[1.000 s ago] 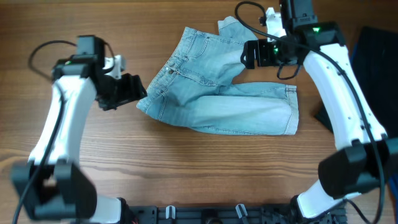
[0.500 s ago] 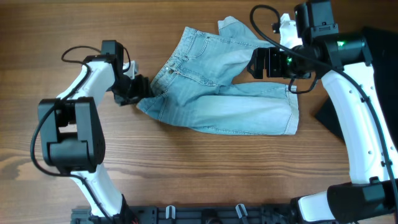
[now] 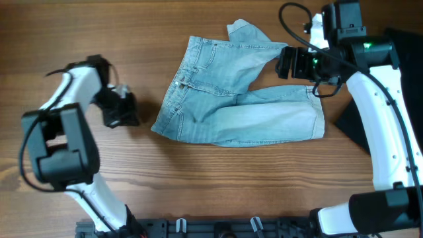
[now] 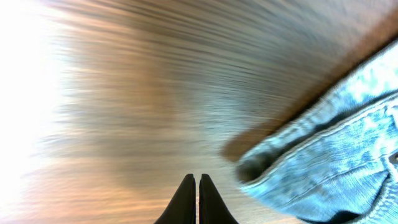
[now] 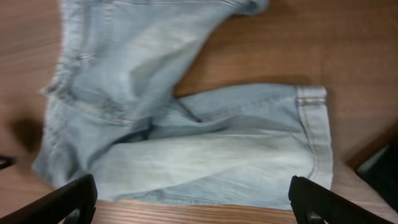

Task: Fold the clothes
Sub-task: 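Grasp the jeans waistband with the left gripper and pull it left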

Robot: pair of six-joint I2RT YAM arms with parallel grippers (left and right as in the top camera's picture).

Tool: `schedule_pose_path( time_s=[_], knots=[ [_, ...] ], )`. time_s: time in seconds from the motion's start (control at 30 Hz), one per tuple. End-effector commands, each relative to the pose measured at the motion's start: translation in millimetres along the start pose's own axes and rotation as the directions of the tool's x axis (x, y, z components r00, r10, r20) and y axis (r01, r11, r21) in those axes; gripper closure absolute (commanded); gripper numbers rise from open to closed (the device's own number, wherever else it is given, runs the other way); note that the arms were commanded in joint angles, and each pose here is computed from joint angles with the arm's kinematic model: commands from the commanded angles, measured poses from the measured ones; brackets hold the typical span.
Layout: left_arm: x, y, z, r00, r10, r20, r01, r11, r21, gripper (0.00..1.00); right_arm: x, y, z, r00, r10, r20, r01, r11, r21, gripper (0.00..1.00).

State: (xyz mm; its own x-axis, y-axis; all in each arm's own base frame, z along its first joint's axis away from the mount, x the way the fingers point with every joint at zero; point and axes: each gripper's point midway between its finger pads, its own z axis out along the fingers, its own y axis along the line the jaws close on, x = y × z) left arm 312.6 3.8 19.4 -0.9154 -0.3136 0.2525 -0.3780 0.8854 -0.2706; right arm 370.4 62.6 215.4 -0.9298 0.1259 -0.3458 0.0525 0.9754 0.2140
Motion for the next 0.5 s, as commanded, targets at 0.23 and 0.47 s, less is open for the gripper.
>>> schedule_pose_path(
  time_s=[0.23,0.47],
  knots=[
    [1,-33,-50,0.991,0.065,0.121,-0.097,0.953,0.286,0.55,32,-40,76,0.978,0.127,-0.168,-0.119,0.991,0.058,0.0],
    [26,-69,14,0.973,0.227,0.035,-0.23,0.958,0.17,0.27,29,-39,75,0.979,0.13,-0.157,-0.125,0.991,0.044,0.0]
  ],
)
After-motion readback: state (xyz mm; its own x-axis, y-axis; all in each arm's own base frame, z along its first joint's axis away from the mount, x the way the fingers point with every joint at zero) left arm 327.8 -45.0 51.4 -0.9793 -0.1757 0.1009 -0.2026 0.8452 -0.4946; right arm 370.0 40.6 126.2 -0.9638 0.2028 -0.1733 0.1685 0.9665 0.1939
